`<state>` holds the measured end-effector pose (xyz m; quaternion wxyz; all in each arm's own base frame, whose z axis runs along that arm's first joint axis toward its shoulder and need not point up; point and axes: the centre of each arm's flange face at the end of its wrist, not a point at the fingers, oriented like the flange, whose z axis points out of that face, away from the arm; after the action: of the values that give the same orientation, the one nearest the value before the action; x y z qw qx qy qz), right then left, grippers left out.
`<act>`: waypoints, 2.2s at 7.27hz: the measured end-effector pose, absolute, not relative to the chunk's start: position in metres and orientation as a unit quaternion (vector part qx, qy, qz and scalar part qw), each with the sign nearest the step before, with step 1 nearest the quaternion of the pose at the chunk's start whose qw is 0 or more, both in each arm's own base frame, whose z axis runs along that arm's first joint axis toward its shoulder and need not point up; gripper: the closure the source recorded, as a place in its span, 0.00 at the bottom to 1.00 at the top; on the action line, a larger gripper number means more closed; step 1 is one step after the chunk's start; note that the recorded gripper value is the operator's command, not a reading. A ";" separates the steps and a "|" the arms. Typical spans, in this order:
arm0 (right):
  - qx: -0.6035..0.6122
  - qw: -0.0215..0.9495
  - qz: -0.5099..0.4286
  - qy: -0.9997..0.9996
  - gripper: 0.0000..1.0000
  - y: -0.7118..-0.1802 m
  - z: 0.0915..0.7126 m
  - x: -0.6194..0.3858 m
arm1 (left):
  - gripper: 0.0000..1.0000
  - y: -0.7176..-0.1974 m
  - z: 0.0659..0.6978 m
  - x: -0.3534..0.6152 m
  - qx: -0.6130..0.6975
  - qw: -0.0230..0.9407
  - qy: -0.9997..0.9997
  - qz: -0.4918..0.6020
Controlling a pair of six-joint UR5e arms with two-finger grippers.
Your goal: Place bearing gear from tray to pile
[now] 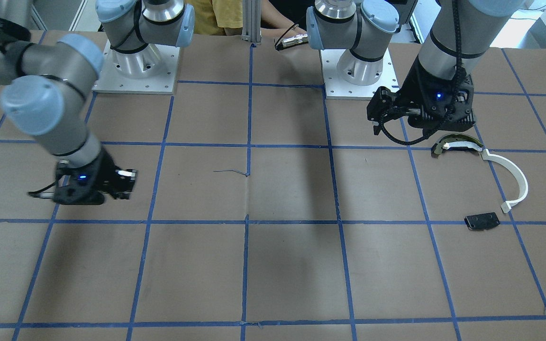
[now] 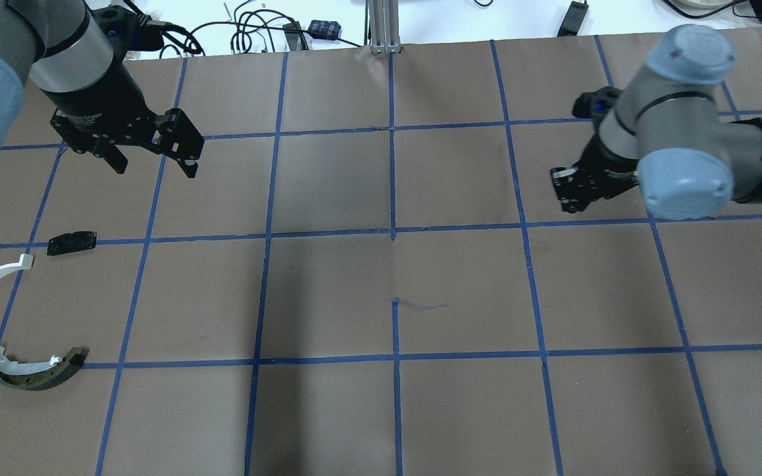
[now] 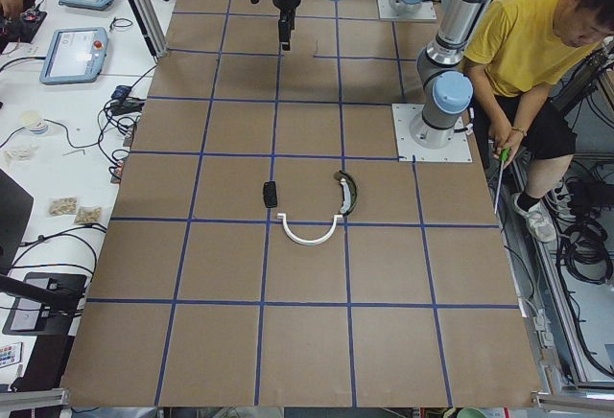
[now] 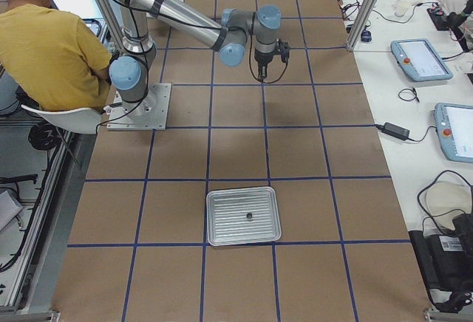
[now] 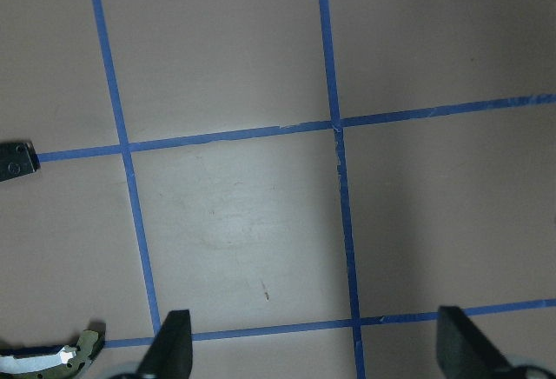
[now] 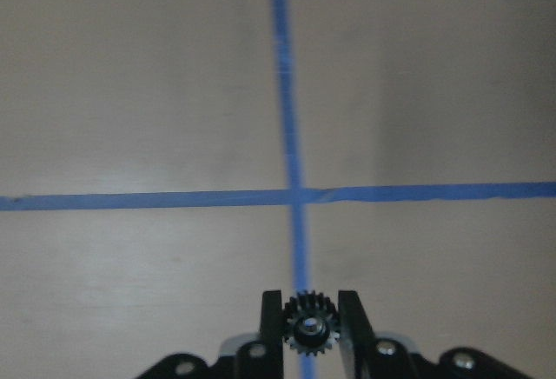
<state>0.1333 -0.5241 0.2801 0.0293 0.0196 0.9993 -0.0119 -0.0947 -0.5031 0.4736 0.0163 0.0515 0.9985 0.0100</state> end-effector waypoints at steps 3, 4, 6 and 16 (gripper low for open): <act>0.061 0.060 -0.055 0.995 0.67 -0.462 0.244 0.345 | 0.00 -0.503 0.474 -0.095 0.051 0.016 0.999 0.010; 0.057 0.067 -0.057 0.995 0.42 -0.451 0.226 0.375 | 0.00 -0.503 0.474 -0.093 0.050 0.017 0.999 0.010; 0.048 0.066 -0.056 0.995 0.00 -0.444 0.210 0.393 | 0.00 -0.505 0.471 -0.090 0.047 0.019 0.999 0.014; -0.098 -0.038 -0.025 0.994 0.00 -0.504 0.323 -0.249 | 0.02 -0.509 0.330 -0.236 0.131 0.000 0.991 0.038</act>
<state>-0.2489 -0.5038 0.3232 -0.0383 -0.0975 0.9942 -0.0248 -0.2365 -0.5094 0.3298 0.0003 0.1313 0.9906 0.0378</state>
